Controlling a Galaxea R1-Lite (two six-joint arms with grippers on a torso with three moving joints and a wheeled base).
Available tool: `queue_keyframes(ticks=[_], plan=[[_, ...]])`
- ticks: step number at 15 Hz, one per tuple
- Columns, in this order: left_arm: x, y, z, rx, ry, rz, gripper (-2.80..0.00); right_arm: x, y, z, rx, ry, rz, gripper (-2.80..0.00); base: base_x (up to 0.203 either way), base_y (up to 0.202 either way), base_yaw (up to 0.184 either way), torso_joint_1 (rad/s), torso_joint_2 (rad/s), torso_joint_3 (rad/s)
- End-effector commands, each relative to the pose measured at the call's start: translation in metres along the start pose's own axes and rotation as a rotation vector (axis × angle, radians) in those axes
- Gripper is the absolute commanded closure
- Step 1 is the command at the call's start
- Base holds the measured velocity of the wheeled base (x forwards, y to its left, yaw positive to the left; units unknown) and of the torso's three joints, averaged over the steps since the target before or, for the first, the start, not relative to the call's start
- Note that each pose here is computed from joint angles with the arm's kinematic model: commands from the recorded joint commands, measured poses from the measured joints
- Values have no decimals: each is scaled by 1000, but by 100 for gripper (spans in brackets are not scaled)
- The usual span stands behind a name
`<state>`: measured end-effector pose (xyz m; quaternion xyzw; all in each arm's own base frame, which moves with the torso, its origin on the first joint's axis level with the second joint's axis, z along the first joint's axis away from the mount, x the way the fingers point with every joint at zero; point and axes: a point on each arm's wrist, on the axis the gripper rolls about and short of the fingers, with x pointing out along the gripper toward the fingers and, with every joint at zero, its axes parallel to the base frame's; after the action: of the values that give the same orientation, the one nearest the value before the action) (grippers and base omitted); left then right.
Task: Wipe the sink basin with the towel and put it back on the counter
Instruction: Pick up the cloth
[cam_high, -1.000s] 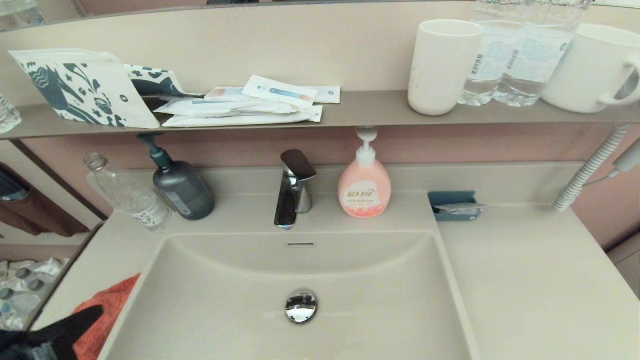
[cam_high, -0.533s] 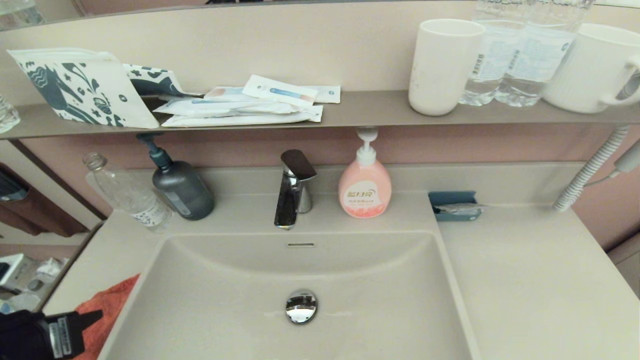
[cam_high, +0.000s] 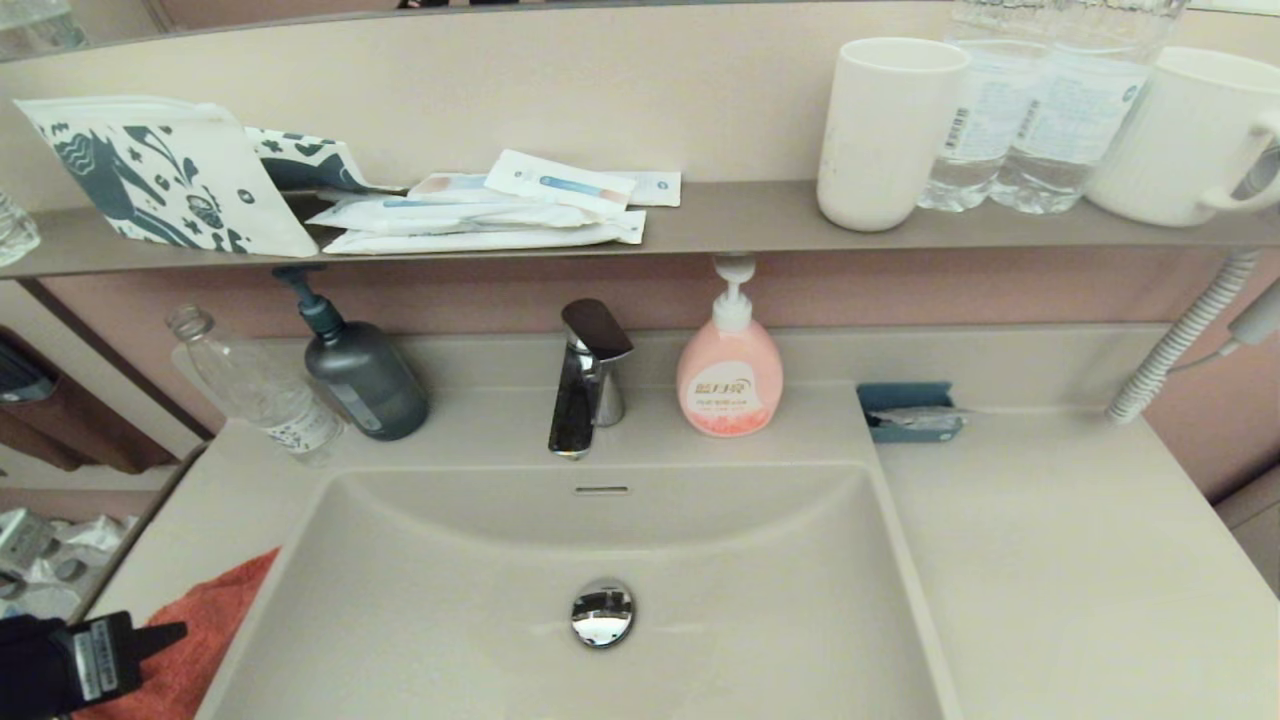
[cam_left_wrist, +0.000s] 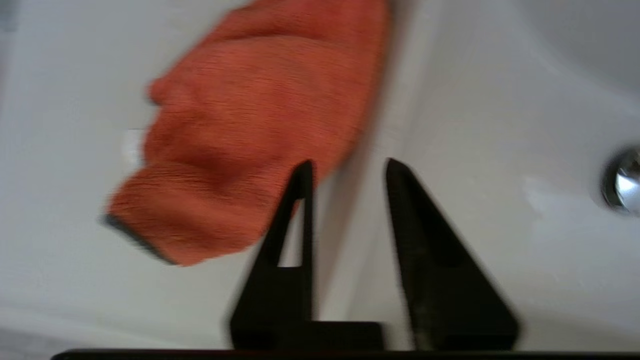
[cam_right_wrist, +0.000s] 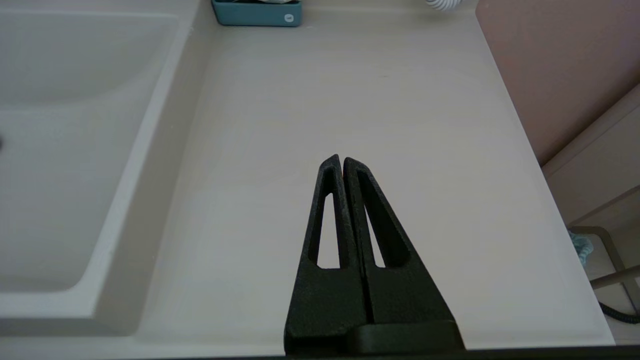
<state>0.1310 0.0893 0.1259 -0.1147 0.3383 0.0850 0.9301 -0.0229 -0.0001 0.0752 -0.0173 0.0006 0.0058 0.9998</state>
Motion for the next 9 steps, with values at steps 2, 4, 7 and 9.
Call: queue_keyframes(ticks=[2,4,7,9], plan=[[4,15,3,-57,16,41,-280,0,0,0,-1,2,1,0,0,0,0,0,0,0],[10,21,1,-83,45,47,-280,0,0,0,-1,2,1,0,0,0,0,0,0,0],[24,32,1,-121,97,48,-280,0,0,0,-1,2,1,0,0,0,0,0,0,0],[39,44,-1,-148,128,53,-280,0,0,0,-1,2,1,0,0,0,0,0,0,0]])
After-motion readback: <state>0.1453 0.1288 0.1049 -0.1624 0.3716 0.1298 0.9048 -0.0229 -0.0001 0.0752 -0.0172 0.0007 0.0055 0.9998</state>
